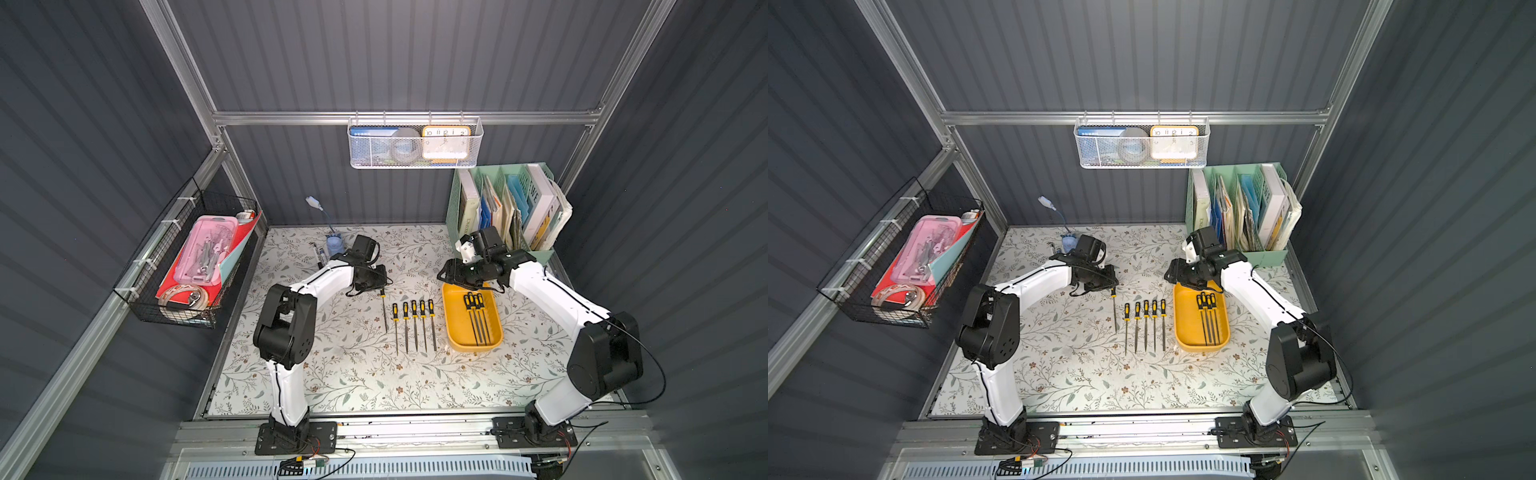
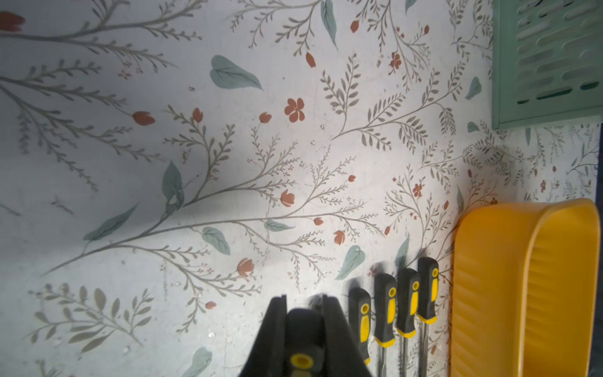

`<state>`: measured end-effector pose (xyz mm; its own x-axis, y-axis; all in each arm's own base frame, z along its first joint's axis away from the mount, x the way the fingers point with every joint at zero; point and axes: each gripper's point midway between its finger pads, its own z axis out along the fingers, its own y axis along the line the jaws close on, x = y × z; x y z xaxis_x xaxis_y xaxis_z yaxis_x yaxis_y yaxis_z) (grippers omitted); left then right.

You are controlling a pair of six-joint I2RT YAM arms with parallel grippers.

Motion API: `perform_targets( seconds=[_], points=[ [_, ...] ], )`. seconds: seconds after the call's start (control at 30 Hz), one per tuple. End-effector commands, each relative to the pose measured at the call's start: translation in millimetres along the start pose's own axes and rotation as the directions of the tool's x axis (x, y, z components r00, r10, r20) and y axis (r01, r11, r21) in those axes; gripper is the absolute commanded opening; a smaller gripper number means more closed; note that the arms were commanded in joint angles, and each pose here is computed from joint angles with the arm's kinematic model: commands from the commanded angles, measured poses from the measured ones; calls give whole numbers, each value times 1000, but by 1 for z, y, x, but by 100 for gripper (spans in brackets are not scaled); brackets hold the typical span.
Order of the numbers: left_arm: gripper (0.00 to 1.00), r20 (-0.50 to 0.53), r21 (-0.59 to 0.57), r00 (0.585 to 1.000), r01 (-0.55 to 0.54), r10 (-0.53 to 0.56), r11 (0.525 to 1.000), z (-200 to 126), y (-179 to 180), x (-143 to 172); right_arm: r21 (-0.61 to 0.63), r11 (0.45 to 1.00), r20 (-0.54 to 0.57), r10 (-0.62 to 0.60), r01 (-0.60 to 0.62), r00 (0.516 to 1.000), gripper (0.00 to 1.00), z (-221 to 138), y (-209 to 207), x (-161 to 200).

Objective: Take the file tool out of the storage box
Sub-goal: Place the file tool at the center of the board.

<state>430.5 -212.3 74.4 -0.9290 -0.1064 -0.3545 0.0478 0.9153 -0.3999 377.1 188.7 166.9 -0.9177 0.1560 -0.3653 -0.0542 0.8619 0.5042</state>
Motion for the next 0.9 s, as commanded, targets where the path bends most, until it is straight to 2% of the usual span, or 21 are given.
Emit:
perform_targets(
  seconds=[0.0, 0.23, 0.4, 0.5, 0.6, 0.8, 0.87],
  points=[
    [0, -61, -56, 998, 33, -36, 998, 17, 16, 28, 62, 998, -12, 1, -1, 1000, 62, -2, -13, 1],
    [0, -101, -73, 994, 28, -35, 997, 25, 21, 49, 113, 993, -22, 17, -14, 1000, 61, -4, -28, 4],
    [0, -114, -50, 993, 26, -32, 998, 29, 12, 54, 333, 942, 9, 48, -48, 999, 53, -13, -69, 4],
    [0, -122, -44, 992, 22, -27, 999, 31, 8, 57, 409, 912, -28, 49, -33, 998, 46, -14, -82, 6],
    [0, -132, -49, 991, 19, -26, 999, 34, 8, 61, 446, 895, -60, 59, -26, 996, 44, -12, -89, 9],
    [9, -143, -52, 989, 17, -24, 998, 36, 8, 65, 450, 892, -74, 82, -40, 994, 44, -5, -95, 12],
    [15, -141, -59, 990, 16, -24, 998, 37, 9, 65, 452, 891, -83, 85, -38, 993, 44, -2, -97, 14]
  ],
)
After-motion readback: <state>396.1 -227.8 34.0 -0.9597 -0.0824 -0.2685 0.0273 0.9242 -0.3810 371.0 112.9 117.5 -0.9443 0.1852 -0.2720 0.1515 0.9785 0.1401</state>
